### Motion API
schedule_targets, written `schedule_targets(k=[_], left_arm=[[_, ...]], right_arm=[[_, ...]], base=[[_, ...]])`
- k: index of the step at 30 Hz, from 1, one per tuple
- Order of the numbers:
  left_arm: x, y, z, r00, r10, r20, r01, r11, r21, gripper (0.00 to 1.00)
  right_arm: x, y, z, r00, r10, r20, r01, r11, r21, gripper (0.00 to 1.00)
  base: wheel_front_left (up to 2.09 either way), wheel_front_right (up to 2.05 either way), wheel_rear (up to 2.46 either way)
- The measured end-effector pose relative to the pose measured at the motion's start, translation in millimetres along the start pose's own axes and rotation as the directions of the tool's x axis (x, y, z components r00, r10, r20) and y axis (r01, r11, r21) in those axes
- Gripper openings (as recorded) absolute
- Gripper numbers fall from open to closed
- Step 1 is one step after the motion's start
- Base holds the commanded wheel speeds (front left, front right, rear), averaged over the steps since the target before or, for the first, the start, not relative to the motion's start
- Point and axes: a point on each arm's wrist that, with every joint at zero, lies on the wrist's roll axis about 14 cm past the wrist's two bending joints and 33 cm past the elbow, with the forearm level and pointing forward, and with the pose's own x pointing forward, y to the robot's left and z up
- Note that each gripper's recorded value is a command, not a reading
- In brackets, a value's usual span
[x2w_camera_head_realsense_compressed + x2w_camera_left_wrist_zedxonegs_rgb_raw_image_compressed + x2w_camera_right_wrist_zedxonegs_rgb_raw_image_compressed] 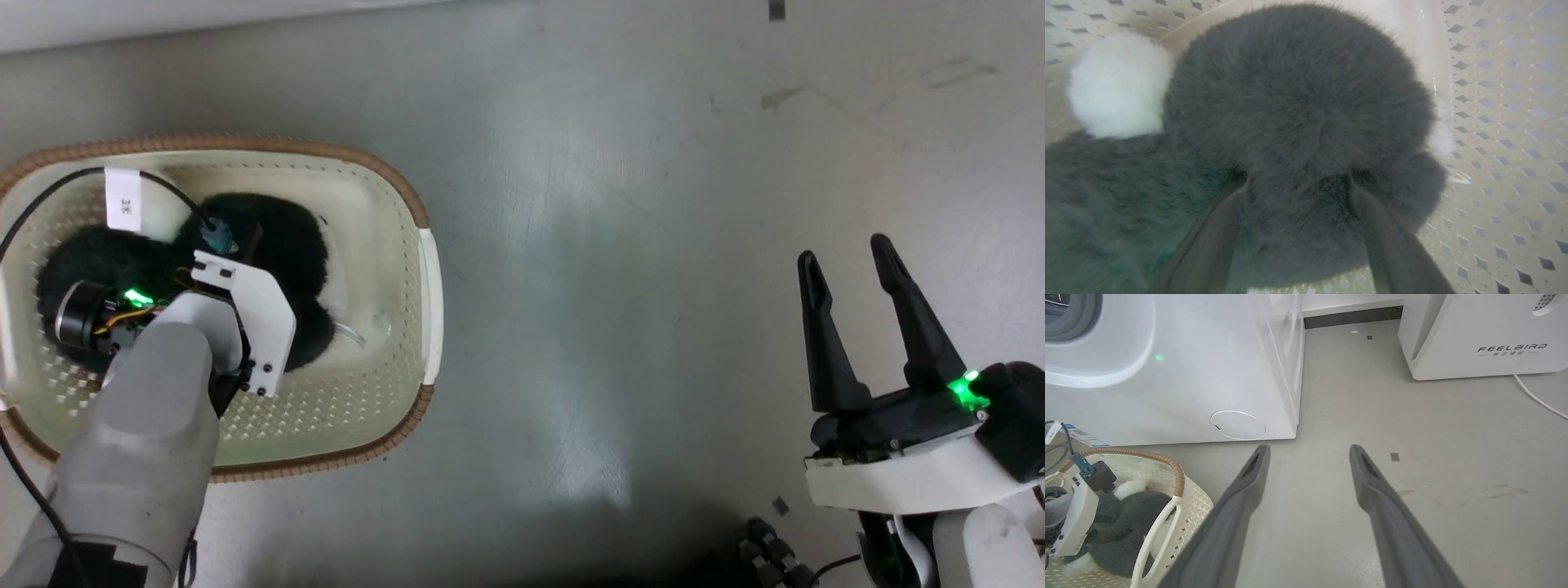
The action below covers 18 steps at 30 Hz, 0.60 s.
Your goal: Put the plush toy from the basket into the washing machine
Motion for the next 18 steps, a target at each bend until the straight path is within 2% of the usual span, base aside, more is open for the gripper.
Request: schedule_targets(k=[8, 9, 18], left_arm=[[27.1, -1.3, -13.8, 0.998, -0.025, -0.053, 0.023, 0.999, -0.034, 1.0], [29.5, -1.4, -14.6, 0.998, -0.027, -0.052, 0.025, 0.999, -0.044, 0.0], [23.2, -1.8, -19.4, 0.999, -0.03, -0.041, 0.026, 0.994, -0.107, 0.0]], right_arm=[[7.4, -4.6, -20.2, 0.999, -0.011, -0.033, 0.011, 1.0, 0.003, 1.0], [8.2, -4.8, -22.2, 0.999, -0.011, -0.037, 0.011, 1.0, 0.003, 1.0], [8.9, -6.3, -6.8, 1.0, -0.014, 0.016, 0.014, 1.0, -0.001, 1.0]], base=[[0.0, 0.0, 0.0], [0.0, 0.0, 0.0], [0.0, 0.0, 0.0]])
